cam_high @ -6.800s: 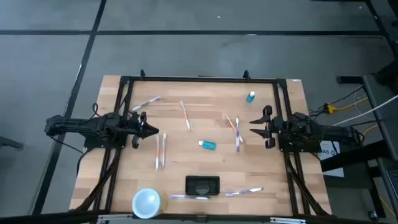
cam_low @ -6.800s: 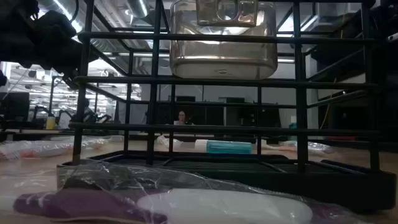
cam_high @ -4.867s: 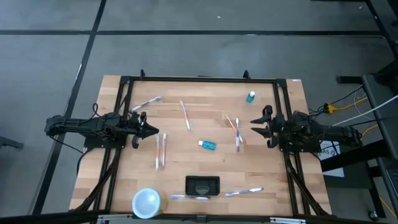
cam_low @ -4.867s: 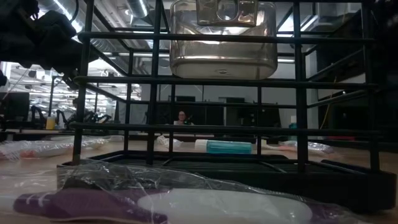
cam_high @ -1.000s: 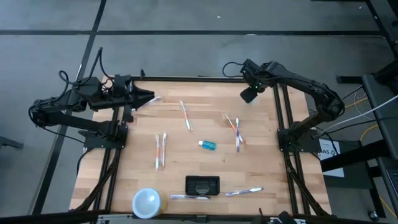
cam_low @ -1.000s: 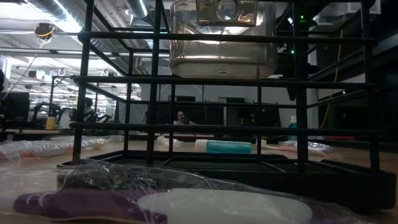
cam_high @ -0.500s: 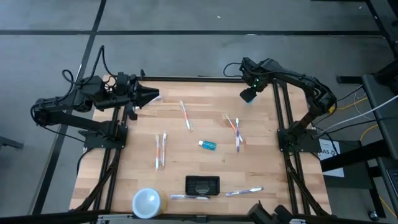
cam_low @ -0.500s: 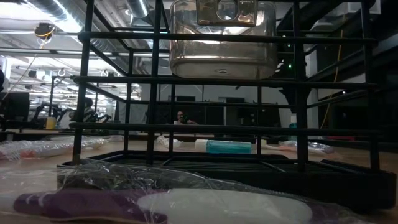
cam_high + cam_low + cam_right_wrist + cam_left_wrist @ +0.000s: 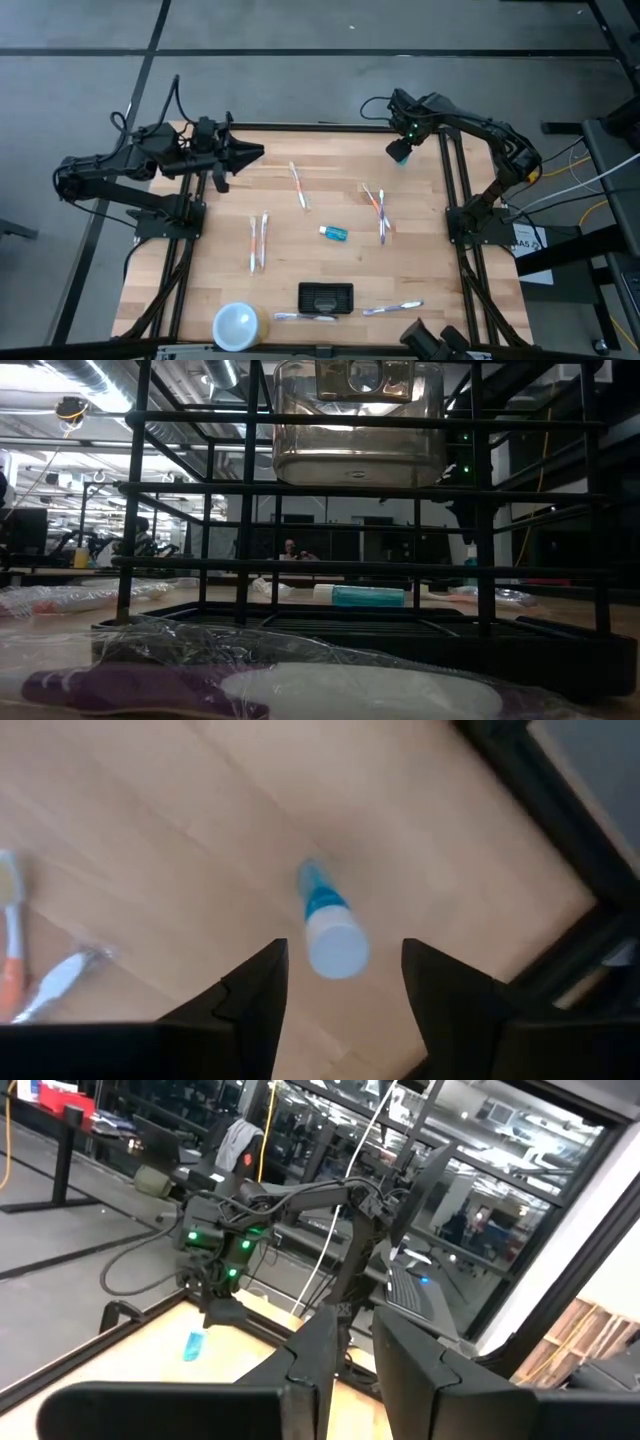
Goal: Pick & Place toothbrushing station
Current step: Put the mouthwash into the mesh organizer
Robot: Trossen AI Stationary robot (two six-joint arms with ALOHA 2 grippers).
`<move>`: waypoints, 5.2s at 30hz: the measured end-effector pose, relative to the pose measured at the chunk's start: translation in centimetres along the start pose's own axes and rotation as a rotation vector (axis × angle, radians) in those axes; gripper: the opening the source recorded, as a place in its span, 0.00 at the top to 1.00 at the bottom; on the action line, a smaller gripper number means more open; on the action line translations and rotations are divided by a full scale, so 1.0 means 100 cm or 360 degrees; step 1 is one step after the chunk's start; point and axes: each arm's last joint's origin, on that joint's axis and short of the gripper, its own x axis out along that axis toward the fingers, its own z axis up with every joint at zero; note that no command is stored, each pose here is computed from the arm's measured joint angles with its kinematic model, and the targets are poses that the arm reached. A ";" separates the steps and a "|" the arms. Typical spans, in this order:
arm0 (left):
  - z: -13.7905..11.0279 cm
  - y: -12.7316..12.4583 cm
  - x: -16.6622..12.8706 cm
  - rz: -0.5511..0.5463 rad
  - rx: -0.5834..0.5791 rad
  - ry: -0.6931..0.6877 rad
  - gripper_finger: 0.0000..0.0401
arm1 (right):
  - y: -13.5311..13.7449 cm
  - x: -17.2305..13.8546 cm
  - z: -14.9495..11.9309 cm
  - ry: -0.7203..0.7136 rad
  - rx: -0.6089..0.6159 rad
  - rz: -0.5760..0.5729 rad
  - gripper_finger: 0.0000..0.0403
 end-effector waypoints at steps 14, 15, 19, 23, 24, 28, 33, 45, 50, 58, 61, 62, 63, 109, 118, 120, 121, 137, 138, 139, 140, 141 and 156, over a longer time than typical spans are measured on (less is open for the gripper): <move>0.000 0.000 0.001 -0.0003 0.0007 -0.0008 0.84 | 0.004 0.025 -0.012 0.0080 0.0036 0.0088 0.50; 0.000 0.000 0.001 -0.0002 0.0007 -0.0008 0.84 | 0.005 0.025 -0.013 0.0082 0.0047 0.0106 0.50; 0.000 0.000 0.001 -0.0001 0.0011 -0.0009 0.84 | 0.006 0.022 -0.013 0.0067 0.0064 0.0116 0.50; 0.000 0.000 0.001 0.0014 0.0012 -0.0013 0.84 | 0.004 0.022 -0.014 0.0062 0.0075 0.0057 0.50; 0.000 0.000 0.001 0.0014 0.0011 -0.0013 0.84 | 0.003 0.022 -0.014 0.0062 0.0080 0.0043 0.50; 0.000 0.000 0.001 0.0014 -0.0001 -0.0014 0.84 | 0.002 0.022 -0.013 0.0059 0.0079 0.0004 0.50; 0.001 0.000 0.001 0.0009 -0.0025 -0.0024 0.84 | 0.002 0.020 -0.012 0.0041 0.0080 0.0005 0.47; 0.001 -0.001 0.001 0.0004 -0.0077 -0.0034 0.84 | -0.002 -0.006 0.004 -0.0098 0.0067 -0.0007 0.44; 0.001 -0.001 0.001 0.0002 -0.0090 -0.0033 0.84 | -0.002 -0.001 0.000 -0.0055 0.0033 -0.0027 0.44; 0.002 -0.001 0.001 -0.0004 -0.0083 -0.0043 0.84 | -0.002 -0.001 0.001 -0.0062 0.0027 -0.0026 0.44; 0.002 -0.001 0.001 -0.0004 -0.0079 -0.0042 0.84 | -0.002 -0.001 0.000 -0.0056 0.0027 -0.0007 0.44; 0.002 -0.001 0.001 -0.0006 -0.0079 -0.0042 0.84 | -0.002 -0.001 0.000 -0.0055 0.0028 0.0001 0.44; 0.002 -0.001 0.001 -0.0007 -0.0076 -0.0041 0.84 | -0.002 -0.001 0.000 -0.0056 0.0032 0.0010 0.44; 0.002 -0.002 0.001 -0.0039 -0.0073 -0.0025 0.84 | -0.009 0.001 0.000 -0.0065 0.0017 0.0099 0.47; 0.002 -0.002 0.001 -0.0039 -0.0066 -0.0024 0.84 | -0.011 0.015 -0.009 0.0019 -0.0012 0.0073 0.47; 0.002 -0.002 0.001 -0.0038 -0.0066 -0.0024 0.84 | -0.011 0.015 -0.008 0.0004 -0.0001 0.0091 0.47; 0.002 -0.002 0.001 -0.0037 -0.0066 -0.0025 0.84 | -0.011 0.015 -0.008 0.0007 0.0001 0.0090 0.47; 0.002 -0.001 0.001 -0.0034 -0.0077 -0.0026 0.84 | -0.011 0.015 -0.002 -0.0092 0.0017 0.0119 0.48; 0.002 -0.001 0.001 -0.0033 -0.0077 -0.0026 0.84 | -0.011 0.015 -0.002 -0.0092 0.0016 0.0119 0.49; 0.002 -0.001 0.001 -0.0034 -0.0077 -0.0027 0.84 | -0.011 0.015 -0.003 -0.0091 0.0016 0.0119 0.50; 0.002 -0.001 0.001 -0.0034 -0.0077 -0.0027 0.84 | -0.011 0.015 -0.003 -0.0091 0.0015 0.0119 0.51; 0.002 -0.001 0.001 -0.0033 -0.0077 -0.0027 0.84 | -0.011 0.015 -0.003 -0.0091 0.0015 0.0119 0.52; 0.002 -0.001 0.001 -0.0033 -0.0074 -0.0027 0.84 | -0.012 0.015 -0.003 -0.0082 0.0003 0.0082 0.75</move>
